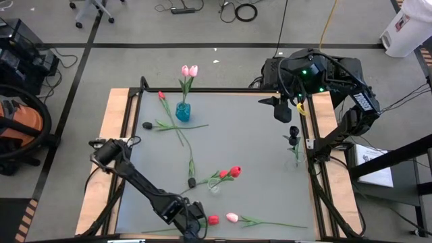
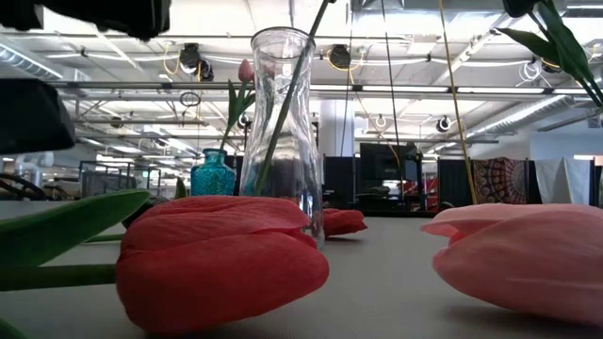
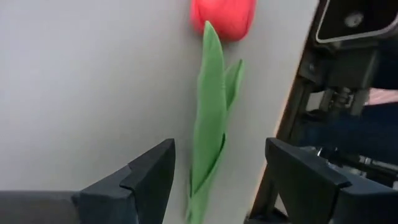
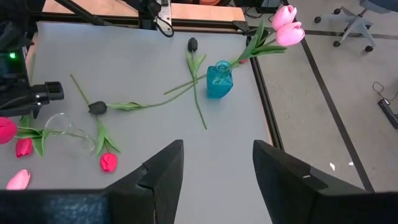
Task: Sort flowers into vase by color
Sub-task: Put the red flower into the left transparent vase
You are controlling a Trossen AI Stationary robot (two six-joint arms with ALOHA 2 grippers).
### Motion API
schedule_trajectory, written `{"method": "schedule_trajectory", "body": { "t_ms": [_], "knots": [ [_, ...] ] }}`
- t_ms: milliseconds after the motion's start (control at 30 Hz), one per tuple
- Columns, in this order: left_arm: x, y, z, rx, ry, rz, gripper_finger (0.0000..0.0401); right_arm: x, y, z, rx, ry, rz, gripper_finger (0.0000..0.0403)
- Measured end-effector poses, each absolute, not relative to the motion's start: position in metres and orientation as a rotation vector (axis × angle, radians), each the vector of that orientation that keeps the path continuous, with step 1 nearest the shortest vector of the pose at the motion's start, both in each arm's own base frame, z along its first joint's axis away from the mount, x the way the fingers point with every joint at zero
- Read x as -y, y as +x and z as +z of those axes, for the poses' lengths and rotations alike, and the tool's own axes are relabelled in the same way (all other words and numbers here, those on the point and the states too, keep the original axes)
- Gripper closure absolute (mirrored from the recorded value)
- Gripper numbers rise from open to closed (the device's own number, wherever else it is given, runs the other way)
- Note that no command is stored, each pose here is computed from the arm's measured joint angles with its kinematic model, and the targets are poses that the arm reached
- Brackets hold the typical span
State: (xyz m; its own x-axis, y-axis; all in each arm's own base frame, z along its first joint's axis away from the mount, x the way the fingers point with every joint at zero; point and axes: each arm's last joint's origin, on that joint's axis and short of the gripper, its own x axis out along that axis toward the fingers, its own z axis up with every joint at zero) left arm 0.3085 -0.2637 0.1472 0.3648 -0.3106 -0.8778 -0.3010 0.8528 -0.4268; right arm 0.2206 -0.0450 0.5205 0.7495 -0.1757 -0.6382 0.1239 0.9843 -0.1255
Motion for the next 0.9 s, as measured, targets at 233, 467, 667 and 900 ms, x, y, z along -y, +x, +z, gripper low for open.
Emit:
{"method": "schedule_trajectory", "body": {
  "t_ms": [233, 467, 667, 900],
  "knots": [
    [0.2645, 0.3105, 0.1395, -1.217, -0.592, 0.024, 0.0146, 0.0450, 0.2206, 0.5205, -0.706, -0.081, -0.162, 0.0218],
    [0.2635, 0.3099, 0.1383, -1.217, -0.581, 0.041, 0.0181, 0.0450, 0.2206, 0.5205, -0.706, -0.081, -0.162, 0.0218],
    [0.2621, 0.3093, 0.1370, -1.223, -0.571, 0.056, 0.0271, 0.0449, 0.2206, 0.5205, -0.707, -0.092, -0.158, 0.0218],
    [0.2634, 0.3103, 0.1361, -1.218, -0.581, 0.041, 0.0383, 0.0450, 0.2208, 0.5204, -0.708, -0.102, -0.155, 0.0218]
  ]
}}
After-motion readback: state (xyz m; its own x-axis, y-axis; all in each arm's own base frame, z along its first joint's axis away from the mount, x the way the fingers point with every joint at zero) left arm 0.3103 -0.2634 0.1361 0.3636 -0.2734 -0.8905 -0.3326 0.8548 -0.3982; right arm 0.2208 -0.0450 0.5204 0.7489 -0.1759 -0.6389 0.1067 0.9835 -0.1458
